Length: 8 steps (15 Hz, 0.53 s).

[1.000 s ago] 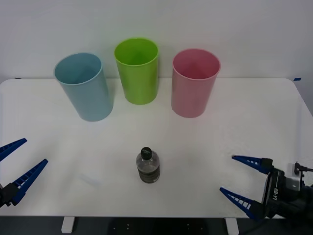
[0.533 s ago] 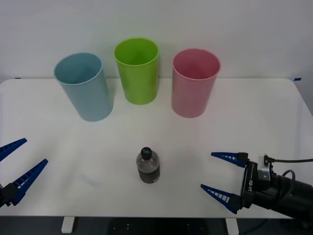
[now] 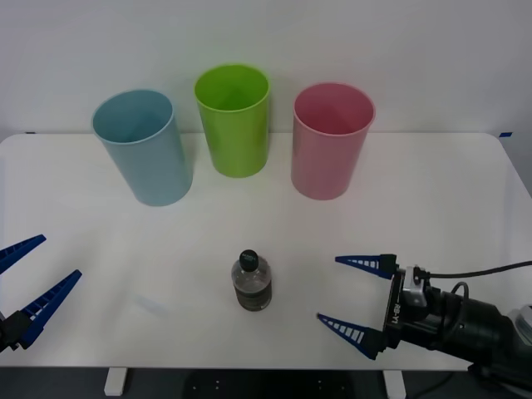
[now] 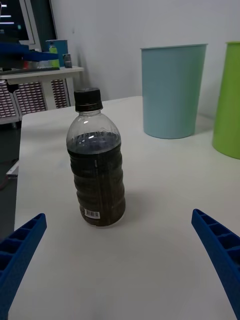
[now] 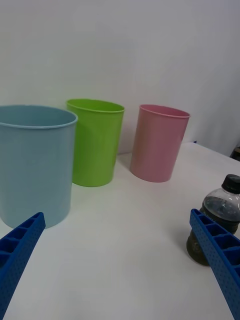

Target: Grasp the object on the table and drop it into the matching bin: aluminum can to the light blue bin, PET bottle to the pink bin.

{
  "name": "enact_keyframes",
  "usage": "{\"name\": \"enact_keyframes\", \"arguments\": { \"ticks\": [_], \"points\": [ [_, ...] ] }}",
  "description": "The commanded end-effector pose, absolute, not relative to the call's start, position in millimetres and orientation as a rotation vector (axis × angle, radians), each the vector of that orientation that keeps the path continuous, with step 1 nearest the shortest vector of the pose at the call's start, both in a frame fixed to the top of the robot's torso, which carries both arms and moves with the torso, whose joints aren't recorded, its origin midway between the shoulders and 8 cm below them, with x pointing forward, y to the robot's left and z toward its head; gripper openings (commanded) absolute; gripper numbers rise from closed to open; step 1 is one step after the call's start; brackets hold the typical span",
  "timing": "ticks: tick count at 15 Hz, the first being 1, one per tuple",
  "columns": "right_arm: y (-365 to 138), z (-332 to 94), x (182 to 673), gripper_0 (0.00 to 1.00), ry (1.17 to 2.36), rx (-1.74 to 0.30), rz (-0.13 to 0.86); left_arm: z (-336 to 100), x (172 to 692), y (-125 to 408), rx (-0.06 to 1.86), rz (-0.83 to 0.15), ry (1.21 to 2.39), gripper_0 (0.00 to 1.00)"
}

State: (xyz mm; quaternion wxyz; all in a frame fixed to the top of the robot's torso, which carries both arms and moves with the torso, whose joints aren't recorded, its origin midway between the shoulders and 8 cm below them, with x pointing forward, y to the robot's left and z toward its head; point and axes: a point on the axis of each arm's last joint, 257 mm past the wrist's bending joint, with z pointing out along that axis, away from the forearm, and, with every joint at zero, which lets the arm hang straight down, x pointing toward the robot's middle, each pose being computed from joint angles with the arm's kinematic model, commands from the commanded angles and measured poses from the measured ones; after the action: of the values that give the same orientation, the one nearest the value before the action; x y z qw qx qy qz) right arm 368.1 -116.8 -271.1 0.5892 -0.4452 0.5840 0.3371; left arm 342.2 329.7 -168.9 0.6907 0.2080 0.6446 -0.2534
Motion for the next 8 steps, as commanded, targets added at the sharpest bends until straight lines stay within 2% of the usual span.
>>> {"name": "enact_keyframes", "arguments": {
  "ticks": [1, 8],
  "points": [
    [-97.4, -276.2, 374.3, 1.0, 1.367, -1.051, 0.779, -168.9, 342.3, 329.7, 0.465, -0.567, 1.441, 1.0],
    [-57.9, -285.9, 376.4, 1.0, 1.375, -1.077, 0.789, -168.9, 342.3, 329.7, 0.465, -0.567, 1.441, 1.0]
  ]
}}
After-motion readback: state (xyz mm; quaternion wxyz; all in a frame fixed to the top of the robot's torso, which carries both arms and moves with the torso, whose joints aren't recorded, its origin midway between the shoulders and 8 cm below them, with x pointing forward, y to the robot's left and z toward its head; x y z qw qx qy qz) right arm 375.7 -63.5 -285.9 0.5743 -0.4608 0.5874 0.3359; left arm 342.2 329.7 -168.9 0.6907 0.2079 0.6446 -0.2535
